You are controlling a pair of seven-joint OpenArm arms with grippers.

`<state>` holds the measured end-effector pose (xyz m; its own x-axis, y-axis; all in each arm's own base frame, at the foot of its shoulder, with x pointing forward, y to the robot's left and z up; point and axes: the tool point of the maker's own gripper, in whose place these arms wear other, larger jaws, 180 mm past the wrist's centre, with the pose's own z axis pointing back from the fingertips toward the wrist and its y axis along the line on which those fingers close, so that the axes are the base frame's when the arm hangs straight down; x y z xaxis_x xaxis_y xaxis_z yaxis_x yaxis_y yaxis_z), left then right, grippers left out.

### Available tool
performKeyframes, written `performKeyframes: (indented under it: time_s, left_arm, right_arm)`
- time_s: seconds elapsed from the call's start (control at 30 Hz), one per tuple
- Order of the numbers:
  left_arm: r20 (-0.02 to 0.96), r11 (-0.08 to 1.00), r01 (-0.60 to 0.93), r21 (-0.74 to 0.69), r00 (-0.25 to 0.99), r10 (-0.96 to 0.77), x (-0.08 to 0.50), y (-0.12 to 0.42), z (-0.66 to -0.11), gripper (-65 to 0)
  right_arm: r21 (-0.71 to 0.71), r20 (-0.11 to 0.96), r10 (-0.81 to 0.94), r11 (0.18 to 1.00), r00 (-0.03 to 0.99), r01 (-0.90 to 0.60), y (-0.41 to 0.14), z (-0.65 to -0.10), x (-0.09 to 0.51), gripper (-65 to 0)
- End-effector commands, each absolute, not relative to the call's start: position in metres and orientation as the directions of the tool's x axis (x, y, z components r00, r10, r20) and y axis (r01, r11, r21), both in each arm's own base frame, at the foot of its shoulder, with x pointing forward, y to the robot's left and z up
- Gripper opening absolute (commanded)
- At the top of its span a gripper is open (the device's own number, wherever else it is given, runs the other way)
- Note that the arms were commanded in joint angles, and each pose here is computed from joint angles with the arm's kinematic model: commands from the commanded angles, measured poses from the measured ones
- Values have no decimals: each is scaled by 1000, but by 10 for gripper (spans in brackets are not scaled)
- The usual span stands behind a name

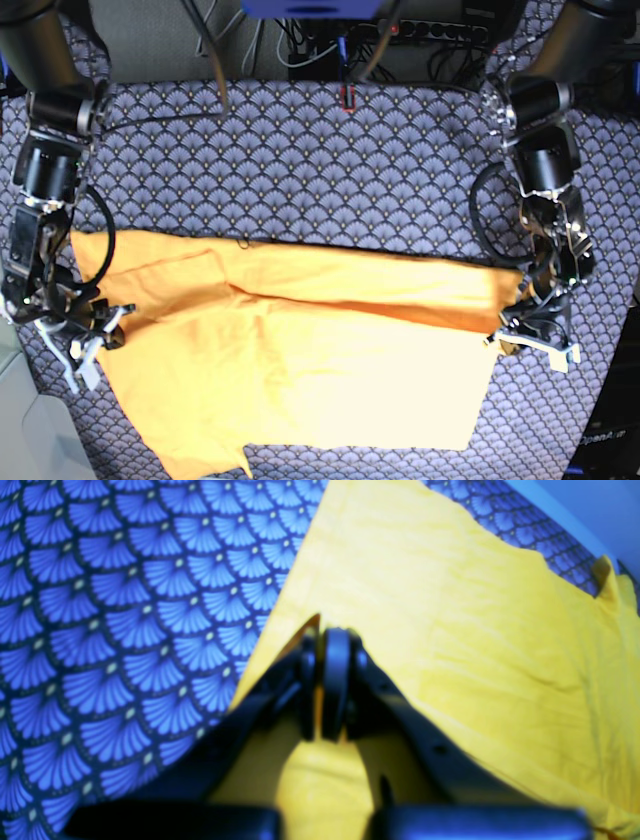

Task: Fold the T-shirt properly
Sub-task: 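Lift the shoulder edge with both grippers and fold it over the shirt body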

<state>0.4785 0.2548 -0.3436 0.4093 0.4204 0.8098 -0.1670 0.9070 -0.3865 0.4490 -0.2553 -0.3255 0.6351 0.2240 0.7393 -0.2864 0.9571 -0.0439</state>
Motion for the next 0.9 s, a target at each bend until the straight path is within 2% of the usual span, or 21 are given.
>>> performKeyframes:
  time_s: [0.0, 0.3, 0.33, 0.4, 0.5, 0.57, 0.6, 0.73, 0.87]
  left_arm:
    - [845, 910, -149, -386, 340, 414, 492, 263, -315, -650]
    - [850, 910, -151, -386, 326, 414, 492, 264, -314, -650]
    - [850, 910, -151, -386, 326, 414, 492, 264, -314, -641]
    - [851, 911, -152, -384, 325, 413, 491, 265, -315, -555]
    - [851, 912, -154, -379, 329, 409, 486, 265, -319, -404]
    - [856, 915, -152, -375, 322, 404, 485, 266, -317, -316]
    - [857, 917, -148, -371, 326, 399, 482, 266, -319, -291]
    - [872, 926, -142, -350, 312, 378, 475, 268, -313, -280]
    - [871, 931, -153, -331, 329, 364, 458, 270, -326, -278]
  right_arm:
    - [-64, 777, 222, 959, 589, -276, -263, -303, 461, -650]
    - [-45, 784, 204, 961, 587, -274, -262, -306, 464, -650]
    - [-45, 784, 204, 961, 587, -274, -262, -306, 464, -649]
    - [-45, 783, 204, 961, 588, -274, -262, -305, 464, -639]
    - [-49, 780, 205, 962, 592, -268, -267, -306, 462, -561]
    - [-50, 777, 205, 962, 595, -267, -267, -308, 461, -478]
    - [-51, 776, 206, 962, 596, -267, -268, -308, 460, -433]
    - [-63, 776, 209, 964, 596, -257, -276, -305, 459, -294]
    - [-58, 760, 181, 975, 624, -212, -298, -317, 443, -273]
